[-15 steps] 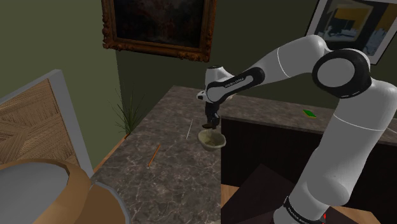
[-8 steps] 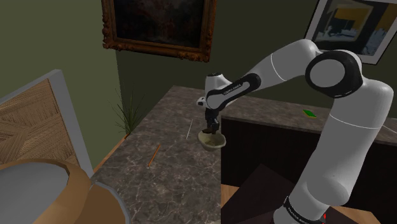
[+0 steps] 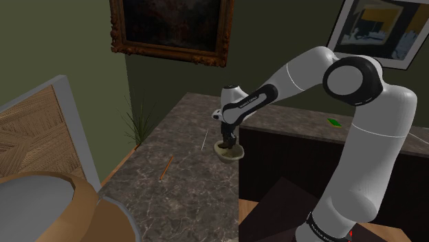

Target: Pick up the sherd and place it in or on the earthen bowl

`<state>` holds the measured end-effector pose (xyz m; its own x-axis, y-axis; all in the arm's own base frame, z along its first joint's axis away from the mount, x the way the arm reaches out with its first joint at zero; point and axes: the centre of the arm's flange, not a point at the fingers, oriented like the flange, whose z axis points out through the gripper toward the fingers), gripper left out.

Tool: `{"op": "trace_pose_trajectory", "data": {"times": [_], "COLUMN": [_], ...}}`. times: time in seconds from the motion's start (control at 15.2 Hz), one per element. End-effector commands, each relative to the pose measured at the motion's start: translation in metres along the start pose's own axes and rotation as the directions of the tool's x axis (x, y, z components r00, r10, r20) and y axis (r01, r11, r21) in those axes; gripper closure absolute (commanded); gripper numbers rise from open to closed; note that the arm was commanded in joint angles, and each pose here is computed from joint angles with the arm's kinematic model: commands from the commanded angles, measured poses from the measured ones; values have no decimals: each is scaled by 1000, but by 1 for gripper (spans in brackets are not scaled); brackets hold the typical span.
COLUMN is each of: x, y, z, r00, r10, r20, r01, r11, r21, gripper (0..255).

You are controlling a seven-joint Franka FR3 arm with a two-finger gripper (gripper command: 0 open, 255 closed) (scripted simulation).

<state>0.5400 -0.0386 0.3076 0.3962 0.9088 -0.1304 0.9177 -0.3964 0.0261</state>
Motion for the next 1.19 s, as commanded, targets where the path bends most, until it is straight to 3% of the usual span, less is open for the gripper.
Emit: {"op": "trace_pose_trajectory", "data": {"times": [0.0,0.2,0.26,0.59,0.86,1.12], "x": [0,0,0,0,0,0], "y": [0,0,0,0,0,0], "z": [0,0,0,0,-50,-50], "r00": [1000,1000,1000,1000,1000,1000], "r10": [0,0,0,0,0,0], "r20": [0,0,0,0,0,0], "r01": [0,0,0,0,0,0], "r11": [1000,1000,1000,1000,1000,1000], "r21": [0,0,0,0,0,0], "gripper": [255,255,0,0,0,0]}}
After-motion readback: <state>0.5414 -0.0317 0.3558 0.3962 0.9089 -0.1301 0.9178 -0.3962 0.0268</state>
